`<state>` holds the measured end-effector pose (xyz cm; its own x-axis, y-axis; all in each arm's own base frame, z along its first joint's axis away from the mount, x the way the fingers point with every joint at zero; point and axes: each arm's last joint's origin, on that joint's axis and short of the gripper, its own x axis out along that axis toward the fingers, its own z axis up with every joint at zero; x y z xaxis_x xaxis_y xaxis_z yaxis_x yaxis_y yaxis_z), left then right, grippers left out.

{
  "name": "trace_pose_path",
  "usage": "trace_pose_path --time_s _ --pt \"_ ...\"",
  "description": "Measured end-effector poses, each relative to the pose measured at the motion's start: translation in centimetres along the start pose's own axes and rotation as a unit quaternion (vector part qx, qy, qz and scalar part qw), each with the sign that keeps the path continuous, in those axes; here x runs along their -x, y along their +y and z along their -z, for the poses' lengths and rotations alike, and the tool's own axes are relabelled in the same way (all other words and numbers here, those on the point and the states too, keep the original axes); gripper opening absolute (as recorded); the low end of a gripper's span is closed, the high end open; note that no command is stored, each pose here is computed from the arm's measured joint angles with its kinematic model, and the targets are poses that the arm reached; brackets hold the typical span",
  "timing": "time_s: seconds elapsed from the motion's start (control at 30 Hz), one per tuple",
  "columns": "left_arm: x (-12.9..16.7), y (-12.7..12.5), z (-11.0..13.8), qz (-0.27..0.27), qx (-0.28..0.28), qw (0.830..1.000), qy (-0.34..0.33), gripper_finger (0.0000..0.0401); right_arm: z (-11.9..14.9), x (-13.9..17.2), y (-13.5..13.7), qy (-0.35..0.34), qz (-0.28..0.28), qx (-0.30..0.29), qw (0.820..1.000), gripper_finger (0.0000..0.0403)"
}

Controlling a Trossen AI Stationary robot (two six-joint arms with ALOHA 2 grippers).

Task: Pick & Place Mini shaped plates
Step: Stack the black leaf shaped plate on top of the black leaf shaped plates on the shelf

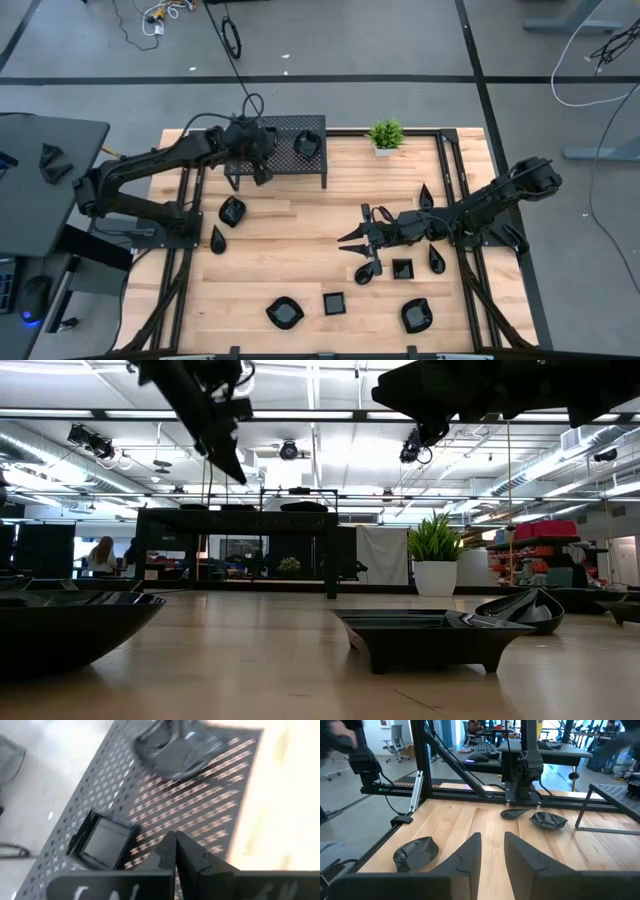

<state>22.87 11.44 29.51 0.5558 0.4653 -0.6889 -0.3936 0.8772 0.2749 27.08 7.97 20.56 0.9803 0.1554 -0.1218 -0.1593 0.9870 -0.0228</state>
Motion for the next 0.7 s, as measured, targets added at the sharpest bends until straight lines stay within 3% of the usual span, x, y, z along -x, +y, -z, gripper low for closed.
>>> trace_pose_path --time_s 0.13,0.33,0.47,0.7 --pt "2.2 -2.7 -1.1 0.042 -0.016 0.999 -0.03 0.0005 0.0 0.0 0.0 0.0 0.0 -0.006 1.0 0.0086" --pt "4.6 -10.3 -0.8 0.099 -0.087 0.989 -0.067 0.0004 0.0 0.0 0.0 0.001 0.0 -0.012 1.0 0.0086" --pt "6.3 -16.5 1.0 0.113 -0.14 0.98 -0.08 0.0003 0.0 0.0 0.0 0.0 0.0 -0.027 1.0 0.0086" --pt "8.5 -25.5 5.1 0.167 -0.163 0.969 -0.085 0.0005 0.0 0.0 0.0 0.0 0.0 -0.035 0.999 0.0086"
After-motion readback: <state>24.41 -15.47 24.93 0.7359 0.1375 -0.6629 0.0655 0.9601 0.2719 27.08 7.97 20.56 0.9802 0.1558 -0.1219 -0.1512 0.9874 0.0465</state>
